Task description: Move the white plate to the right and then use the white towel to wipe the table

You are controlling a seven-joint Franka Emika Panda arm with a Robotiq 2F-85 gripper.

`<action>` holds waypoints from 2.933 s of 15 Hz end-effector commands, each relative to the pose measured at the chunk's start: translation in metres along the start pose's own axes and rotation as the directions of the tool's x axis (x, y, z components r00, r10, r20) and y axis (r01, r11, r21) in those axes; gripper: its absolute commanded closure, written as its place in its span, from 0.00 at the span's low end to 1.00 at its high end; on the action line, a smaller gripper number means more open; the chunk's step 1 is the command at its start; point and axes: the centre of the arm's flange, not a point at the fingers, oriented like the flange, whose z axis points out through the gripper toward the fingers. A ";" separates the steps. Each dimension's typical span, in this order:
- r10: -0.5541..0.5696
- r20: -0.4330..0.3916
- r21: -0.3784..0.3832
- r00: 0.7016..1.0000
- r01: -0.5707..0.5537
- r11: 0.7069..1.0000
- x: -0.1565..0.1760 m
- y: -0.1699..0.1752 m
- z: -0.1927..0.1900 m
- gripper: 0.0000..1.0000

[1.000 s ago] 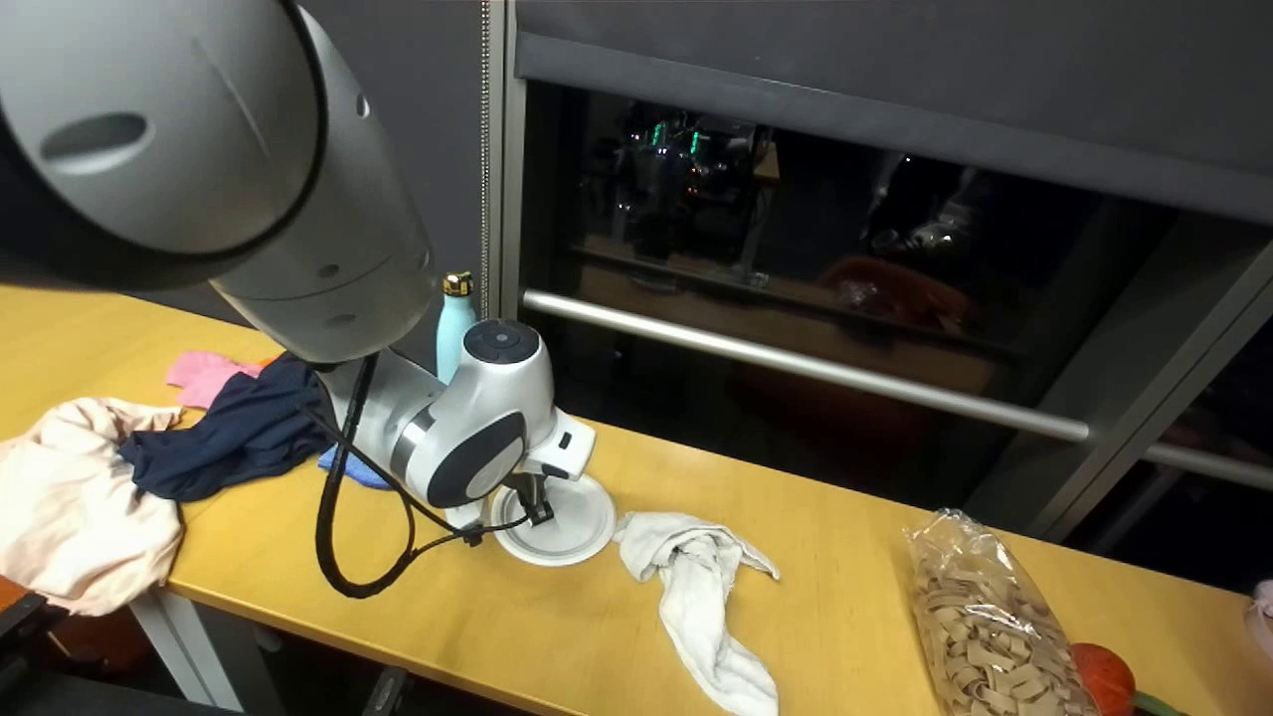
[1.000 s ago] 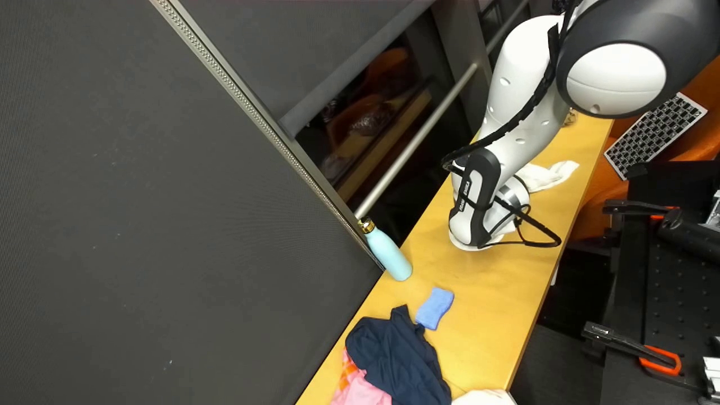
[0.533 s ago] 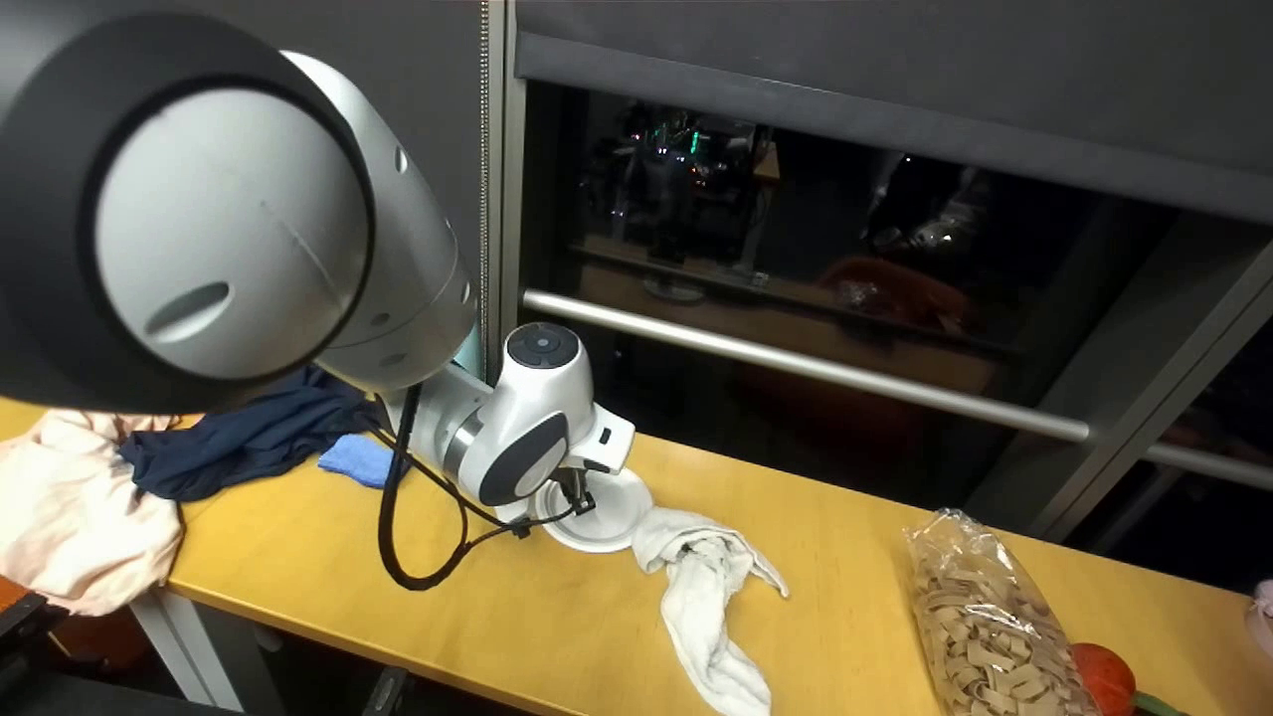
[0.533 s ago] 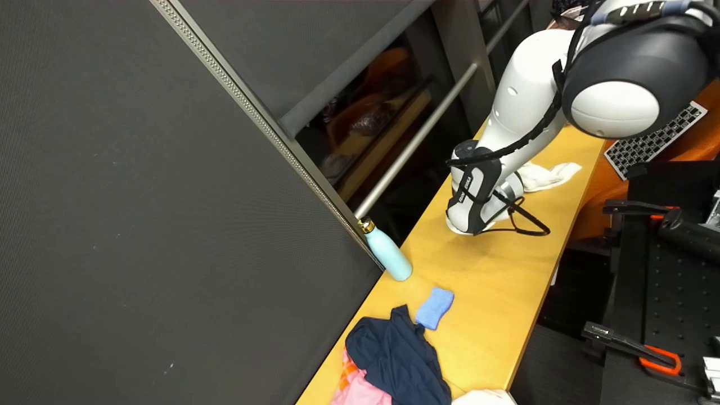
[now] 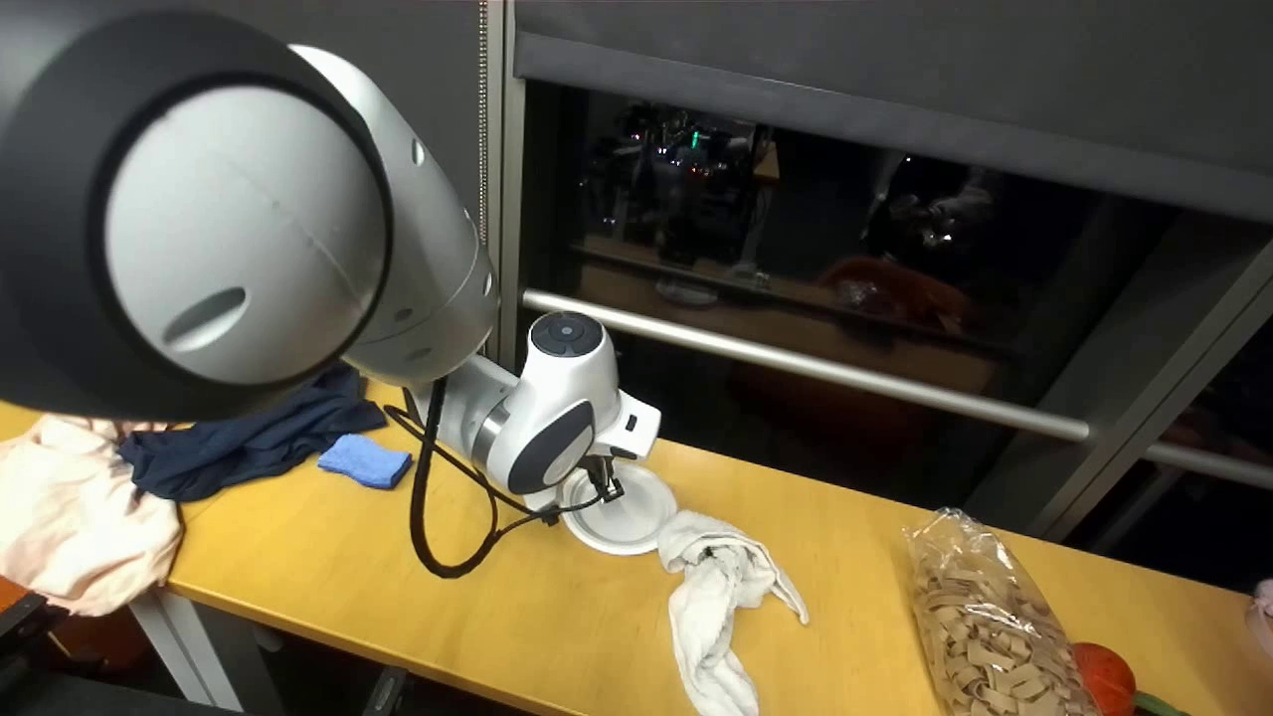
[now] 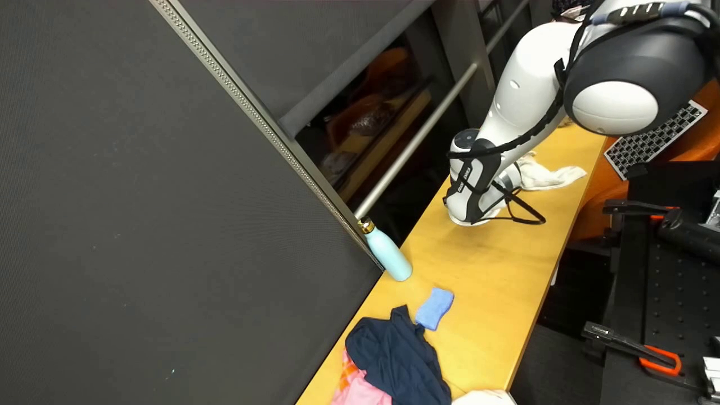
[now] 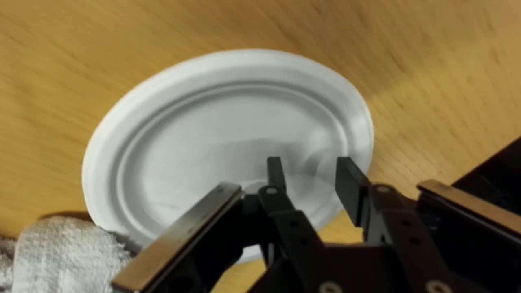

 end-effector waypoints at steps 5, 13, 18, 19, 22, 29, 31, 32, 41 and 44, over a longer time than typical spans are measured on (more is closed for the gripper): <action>0.017 -0.012 -0.136 1.000 -0.019 0.991 0.033 0.050 -0.122 0.01; 0.066 -0.014 -0.345 0.998 -0.067 0.936 0.025 0.179 -0.103 0.00; 0.037 -0.105 -0.364 0.994 -0.073 0.928 0.020 0.192 -0.059 0.00; 0.027 -0.130 -0.354 0.991 -0.072 0.933 0.020 0.188 -0.049 0.00; 0.007 -0.176 -0.328 0.984 -0.065 0.942 0.016 0.172 -0.031 0.00; 0.010 -0.188 -0.329 0.982 -0.072 0.942 0.000 0.184 -0.011 0.58; 0.017 -0.195 -0.324 0.981 -0.081 0.943 -0.006 0.186 -0.015 0.73; 0.025 -0.191 -0.318 0.981 -0.086 0.944 -0.011 0.184 -0.019 0.80; 0.161 0.023 -0.183 0.987 -0.154 0.971 -0.114 0.105 -0.081 0.96; 0.195 0.128 -0.093 0.972 -0.184 0.979 -0.140 0.060 -0.101 0.96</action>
